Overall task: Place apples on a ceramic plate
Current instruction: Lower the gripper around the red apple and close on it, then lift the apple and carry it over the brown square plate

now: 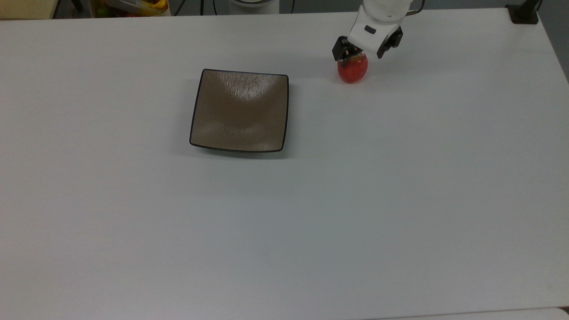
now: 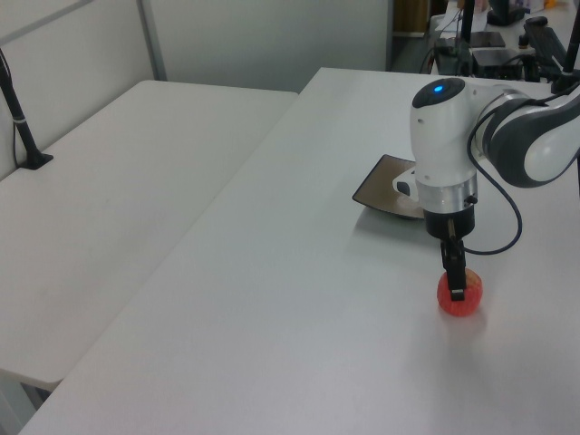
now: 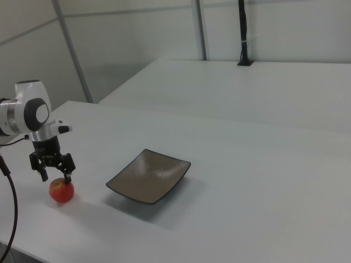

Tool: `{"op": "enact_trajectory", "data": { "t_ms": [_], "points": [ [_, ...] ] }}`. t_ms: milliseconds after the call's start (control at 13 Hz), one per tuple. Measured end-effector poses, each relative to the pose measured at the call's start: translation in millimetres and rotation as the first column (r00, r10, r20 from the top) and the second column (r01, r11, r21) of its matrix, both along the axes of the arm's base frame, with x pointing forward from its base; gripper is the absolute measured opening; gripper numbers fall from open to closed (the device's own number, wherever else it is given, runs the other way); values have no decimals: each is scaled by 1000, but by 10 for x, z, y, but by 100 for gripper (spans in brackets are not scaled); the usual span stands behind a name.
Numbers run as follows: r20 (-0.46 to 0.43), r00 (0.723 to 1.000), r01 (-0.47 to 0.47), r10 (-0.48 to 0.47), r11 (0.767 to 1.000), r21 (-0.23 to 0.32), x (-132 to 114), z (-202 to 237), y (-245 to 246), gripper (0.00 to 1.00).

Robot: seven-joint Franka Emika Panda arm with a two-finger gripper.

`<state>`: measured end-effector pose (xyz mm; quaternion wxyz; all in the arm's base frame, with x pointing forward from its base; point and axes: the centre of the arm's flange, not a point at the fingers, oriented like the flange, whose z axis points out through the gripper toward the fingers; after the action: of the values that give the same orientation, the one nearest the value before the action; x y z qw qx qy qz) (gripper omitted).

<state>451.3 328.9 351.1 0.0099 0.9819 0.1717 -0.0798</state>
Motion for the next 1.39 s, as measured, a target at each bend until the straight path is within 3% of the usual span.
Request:
{"op": "enact_trajectory", "data": {
  "t_ms": [231,463,1003,1389],
  "points": [
    [7,1000,-28,28,999,-27,-5,-65,6,96],
    [13,999,-32,33,999,-31,0,-52,5,64],
    [21,999,-29,30,999,-27,20,-11,-2,64],
    [92,995,45,-45,999,-3,299,349,-308,64]
  ]
}}
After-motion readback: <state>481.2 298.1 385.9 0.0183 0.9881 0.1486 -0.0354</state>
